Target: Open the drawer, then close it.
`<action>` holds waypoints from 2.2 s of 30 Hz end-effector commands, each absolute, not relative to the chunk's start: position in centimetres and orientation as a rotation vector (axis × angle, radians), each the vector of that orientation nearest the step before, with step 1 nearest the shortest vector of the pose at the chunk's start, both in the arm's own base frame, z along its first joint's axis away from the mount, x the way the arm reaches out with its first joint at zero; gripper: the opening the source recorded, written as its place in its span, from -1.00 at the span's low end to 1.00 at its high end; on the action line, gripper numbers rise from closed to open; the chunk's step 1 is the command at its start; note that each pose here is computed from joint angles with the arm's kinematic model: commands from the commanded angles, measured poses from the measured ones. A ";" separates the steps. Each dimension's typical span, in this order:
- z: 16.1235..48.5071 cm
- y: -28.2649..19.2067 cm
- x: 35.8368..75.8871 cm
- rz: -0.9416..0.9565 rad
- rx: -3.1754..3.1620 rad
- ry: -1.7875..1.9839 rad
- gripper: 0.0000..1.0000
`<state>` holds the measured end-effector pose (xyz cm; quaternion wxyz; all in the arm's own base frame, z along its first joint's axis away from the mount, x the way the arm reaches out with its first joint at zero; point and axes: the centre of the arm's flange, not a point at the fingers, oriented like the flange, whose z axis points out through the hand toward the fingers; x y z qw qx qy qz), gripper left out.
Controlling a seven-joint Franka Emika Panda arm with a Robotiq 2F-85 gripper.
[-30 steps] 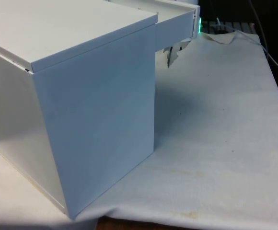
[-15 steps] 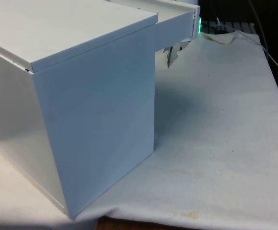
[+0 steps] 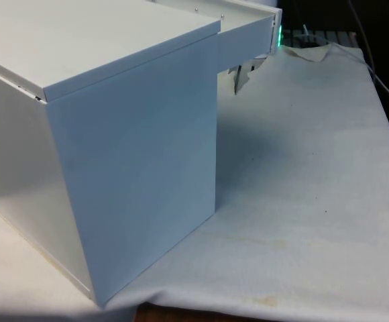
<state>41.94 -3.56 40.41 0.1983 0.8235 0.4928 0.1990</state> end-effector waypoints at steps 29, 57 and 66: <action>40.5 -3.4 41.6 0.487 2.165 1.325 -0.98; 39.8 -2.2 41.0 0.496 2.173 1.325 0.94; 39.6 -0.3 38.9 0.505 2.172 1.336 1.00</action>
